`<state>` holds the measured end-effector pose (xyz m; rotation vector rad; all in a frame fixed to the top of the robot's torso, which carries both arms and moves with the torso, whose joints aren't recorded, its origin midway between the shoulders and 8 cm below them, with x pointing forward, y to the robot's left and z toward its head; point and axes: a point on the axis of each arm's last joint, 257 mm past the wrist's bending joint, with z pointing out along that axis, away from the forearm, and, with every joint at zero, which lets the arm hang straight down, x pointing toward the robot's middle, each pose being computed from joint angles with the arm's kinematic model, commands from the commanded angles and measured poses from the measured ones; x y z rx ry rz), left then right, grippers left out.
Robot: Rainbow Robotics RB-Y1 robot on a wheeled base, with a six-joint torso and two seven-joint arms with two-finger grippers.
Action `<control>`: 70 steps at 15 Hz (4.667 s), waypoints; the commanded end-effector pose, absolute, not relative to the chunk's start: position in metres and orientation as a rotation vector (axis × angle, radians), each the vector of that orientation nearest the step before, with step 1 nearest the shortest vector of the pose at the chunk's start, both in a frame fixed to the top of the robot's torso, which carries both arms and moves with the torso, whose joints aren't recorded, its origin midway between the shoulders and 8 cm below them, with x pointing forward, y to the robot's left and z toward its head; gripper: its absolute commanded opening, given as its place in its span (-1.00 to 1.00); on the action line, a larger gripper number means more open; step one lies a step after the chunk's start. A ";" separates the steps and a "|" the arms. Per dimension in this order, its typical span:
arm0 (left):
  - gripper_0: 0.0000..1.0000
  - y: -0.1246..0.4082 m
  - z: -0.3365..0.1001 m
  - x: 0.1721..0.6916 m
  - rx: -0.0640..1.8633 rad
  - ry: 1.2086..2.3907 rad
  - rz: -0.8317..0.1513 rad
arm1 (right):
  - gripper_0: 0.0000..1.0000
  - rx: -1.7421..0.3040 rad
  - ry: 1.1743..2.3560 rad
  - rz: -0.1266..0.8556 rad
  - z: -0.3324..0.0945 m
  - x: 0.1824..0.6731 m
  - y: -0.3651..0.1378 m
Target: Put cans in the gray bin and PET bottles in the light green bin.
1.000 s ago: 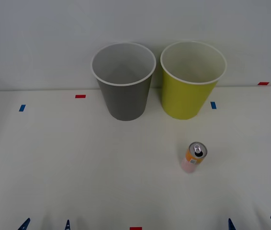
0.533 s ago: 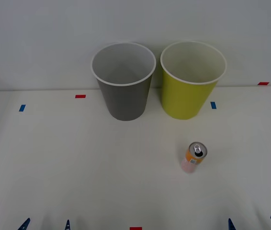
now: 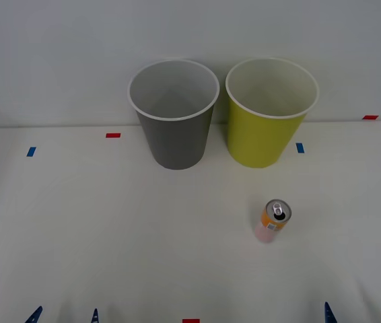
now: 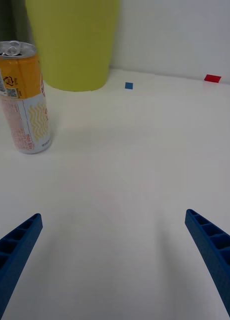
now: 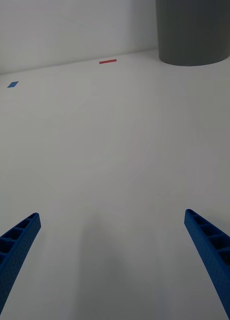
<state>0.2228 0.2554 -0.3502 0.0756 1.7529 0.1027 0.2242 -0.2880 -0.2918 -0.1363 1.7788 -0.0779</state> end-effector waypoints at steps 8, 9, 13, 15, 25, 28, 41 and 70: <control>1.00 0.255 -0.350 0.223 0.076 1.753 0.103 | 1.00 -0.271 1.617 0.086 -0.276 0.268 -0.232; 1.00 0.255 -0.350 0.223 0.076 1.753 0.103 | 1.00 -0.283 1.601 0.081 -0.278 0.274 -0.232; 1.00 0.255 -0.350 0.223 0.076 1.753 0.103 | 1.00 -0.325 1.564 0.126 -0.271 0.299 -0.210; 1.00 0.255 -0.350 0.223 0.076 1.753 0.103 | 1.00 -0.340 1.557 0.135 -0.268 0.315 -0.202; 1.00 0.255 -0.350 0.223 0.076 1.753 0.103 | 1.00 -0.316 1.506 0.148 -0.258 0.382 -0.183; 1.00 0.255 -0.350 0.223 0.076 1.753 0.103 | 1.00 -0.314 1.497 0.150 -0.257 0.394 -0.181; 1.00 0.255 -0.350 0.223 0.076 1.753 0.103 | -0.72 -0.242 1.501 0.200 -0.257 0.405 -0.176; 1.00 0.255 -0.350 0.223 0.076 1.753 0.103 | -0.75 -0.514 1.687 0.236 -0.054 0.449 -0.083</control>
